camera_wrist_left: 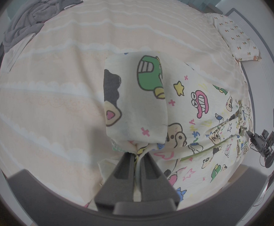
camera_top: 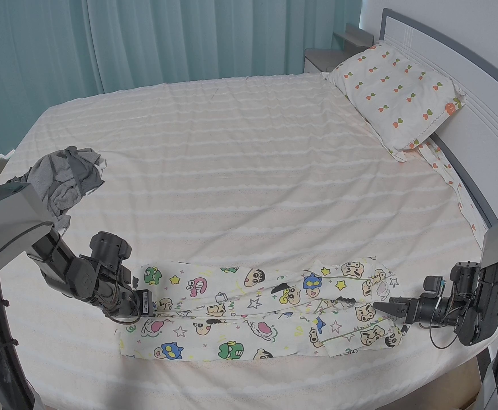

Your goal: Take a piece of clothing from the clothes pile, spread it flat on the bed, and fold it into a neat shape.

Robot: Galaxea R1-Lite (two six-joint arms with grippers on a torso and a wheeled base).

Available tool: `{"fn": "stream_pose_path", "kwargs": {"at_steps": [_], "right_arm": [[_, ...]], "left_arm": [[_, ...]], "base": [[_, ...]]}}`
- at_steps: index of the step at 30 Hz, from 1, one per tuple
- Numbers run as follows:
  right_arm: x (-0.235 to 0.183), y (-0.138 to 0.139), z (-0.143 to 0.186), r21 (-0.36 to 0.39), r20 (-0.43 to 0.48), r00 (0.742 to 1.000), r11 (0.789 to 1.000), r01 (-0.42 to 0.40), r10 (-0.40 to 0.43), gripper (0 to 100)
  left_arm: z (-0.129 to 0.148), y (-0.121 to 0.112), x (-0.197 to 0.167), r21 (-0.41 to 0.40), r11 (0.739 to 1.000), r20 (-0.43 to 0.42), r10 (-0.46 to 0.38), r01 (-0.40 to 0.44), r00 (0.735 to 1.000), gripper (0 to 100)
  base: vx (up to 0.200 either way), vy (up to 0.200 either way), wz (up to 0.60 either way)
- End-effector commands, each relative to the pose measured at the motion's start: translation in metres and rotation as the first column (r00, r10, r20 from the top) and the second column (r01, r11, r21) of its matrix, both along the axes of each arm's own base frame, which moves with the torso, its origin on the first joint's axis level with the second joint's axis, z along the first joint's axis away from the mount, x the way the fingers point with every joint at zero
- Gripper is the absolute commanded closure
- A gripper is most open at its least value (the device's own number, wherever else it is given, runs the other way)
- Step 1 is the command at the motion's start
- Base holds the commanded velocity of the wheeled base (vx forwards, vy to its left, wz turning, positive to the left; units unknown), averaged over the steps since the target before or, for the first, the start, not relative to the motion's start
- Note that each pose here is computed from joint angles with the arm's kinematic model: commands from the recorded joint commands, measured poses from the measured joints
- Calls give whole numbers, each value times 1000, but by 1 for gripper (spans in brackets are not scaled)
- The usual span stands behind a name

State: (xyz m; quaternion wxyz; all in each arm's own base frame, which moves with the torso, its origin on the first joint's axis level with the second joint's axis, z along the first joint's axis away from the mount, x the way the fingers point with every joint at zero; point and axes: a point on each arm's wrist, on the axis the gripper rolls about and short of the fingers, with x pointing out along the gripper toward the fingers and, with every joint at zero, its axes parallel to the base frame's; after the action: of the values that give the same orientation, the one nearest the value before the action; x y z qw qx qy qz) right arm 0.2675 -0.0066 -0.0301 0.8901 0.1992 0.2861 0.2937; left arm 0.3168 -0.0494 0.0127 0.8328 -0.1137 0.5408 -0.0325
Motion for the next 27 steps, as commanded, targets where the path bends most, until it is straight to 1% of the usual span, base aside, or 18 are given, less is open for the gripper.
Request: {"fn": "stream_pose_path", "kwargs": {"at_steps": [1, 8, 11, 13, 15, 19, 22, 27], "right_arm": [[0, 0, 0, 0, 9, 1000, 1000, 0, 0, 0], [0, 0, 0, 0, 7, 1000, 1000, 0, 0, 0], [0, 0, 0, -1, 10, 1000, 1000, 1, -1, 0], [0, 0, 0, -1, 8, 1000, 1000, 0, 0, 0], [0, 0, 0, -1, 10, 1000, 1000, 0, 0, 0], [0, 0, 0, 0, 7, 1000, 1000, 2, -2, 0], [0, 0, 0, 1, 7, 1000, 1000, 1, -1, 0], [0, 0, 0, 1, 9, 1000, 1000, -1, 1, 0]], "left_arm": [[10, 1, -1, -3, 1000, 28, 5, -5, 1000, 100], [15, 11, 0, -1, 999, 40, 34, -34, 999, 100], [15, 15, -1, 6, 999, 37, 34, -34, 999, 100], [13, 25, -3, 25, 999, 7, 33, -33, 999, 100], [13, 31, -4, 29, 999, 0, 43, -42, 999, 100], [18, 45, -7, 27, 996, 8, 84, -85, 996, 100], [20, 55, -8, 31, 995, 15, 97, -97, 995, 100], [19, 59, -9, 29, 994, 10, 109, -109, 994, 100]], "base": [[0, 0, 0], [0, 0, 0], [0, 0, 0], [0, 0, 0], [0, 0, 0], [0, 0, 0], [0, 0, 0], [0, 0, 0]]}}
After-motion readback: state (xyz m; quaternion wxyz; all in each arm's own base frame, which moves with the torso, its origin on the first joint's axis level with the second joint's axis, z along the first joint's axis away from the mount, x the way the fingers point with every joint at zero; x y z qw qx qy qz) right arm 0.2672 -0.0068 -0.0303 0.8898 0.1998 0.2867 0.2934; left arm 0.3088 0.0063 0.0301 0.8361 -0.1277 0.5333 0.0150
